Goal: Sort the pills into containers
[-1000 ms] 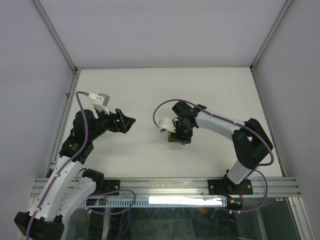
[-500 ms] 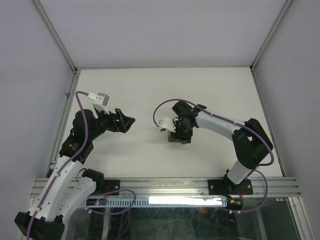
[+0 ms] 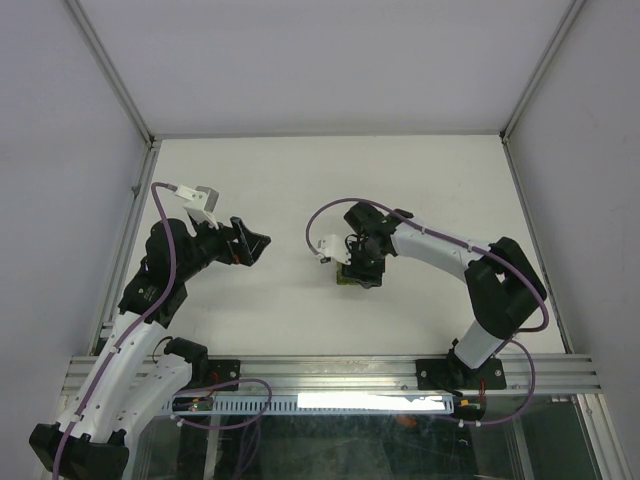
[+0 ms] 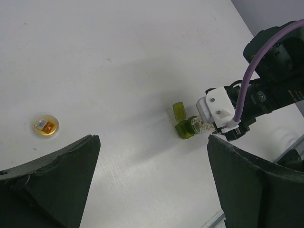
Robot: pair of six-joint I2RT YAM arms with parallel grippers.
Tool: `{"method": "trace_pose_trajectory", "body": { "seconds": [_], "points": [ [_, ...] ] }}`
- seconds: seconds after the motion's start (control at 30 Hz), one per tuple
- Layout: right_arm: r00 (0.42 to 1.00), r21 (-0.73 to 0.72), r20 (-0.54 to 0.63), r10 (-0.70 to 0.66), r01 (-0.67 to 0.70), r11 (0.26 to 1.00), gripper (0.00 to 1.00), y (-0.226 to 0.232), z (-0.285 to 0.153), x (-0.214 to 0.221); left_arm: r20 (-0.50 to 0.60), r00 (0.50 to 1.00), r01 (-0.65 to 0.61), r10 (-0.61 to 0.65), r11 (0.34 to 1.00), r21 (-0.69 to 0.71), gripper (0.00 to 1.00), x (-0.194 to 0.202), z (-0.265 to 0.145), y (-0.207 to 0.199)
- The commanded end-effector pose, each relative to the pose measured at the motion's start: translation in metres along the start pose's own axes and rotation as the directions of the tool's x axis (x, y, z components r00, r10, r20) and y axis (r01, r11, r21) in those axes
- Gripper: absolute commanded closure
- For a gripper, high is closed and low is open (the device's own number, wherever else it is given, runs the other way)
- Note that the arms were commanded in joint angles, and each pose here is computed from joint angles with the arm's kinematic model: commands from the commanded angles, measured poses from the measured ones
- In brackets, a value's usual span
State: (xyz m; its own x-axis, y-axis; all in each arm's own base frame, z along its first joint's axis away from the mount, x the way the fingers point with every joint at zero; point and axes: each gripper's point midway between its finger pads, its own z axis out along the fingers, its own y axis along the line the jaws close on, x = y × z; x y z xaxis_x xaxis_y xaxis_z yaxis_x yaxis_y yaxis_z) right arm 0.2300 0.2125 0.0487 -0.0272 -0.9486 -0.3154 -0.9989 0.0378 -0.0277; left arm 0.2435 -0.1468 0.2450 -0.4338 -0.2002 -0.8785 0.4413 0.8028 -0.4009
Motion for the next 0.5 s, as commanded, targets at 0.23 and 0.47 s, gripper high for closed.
{"method": "trace_pose_trajectory", "body": {
  "seconds": [0.23, 0.47],
  "points": [
    [0.999, 0.087, 0.027, -0.024, 0.022, 0.996, 1.0, -0.012, -0.01, -0.007, 0.035, 0.999, -0.017, 0.017, 1.0, 0.021, 0.01, -0.012, -0.001, -0.004],
    [0.999, -0.019, 0.035, 0.001, 0.0, 1.0, 1.0, 0.003, -0.016, -0.017, 0.037, 0.999, -0.016, 0.015, 1.0, 0.015, 0.01, -0.012, -0.002, -0.003]
  ]
}}
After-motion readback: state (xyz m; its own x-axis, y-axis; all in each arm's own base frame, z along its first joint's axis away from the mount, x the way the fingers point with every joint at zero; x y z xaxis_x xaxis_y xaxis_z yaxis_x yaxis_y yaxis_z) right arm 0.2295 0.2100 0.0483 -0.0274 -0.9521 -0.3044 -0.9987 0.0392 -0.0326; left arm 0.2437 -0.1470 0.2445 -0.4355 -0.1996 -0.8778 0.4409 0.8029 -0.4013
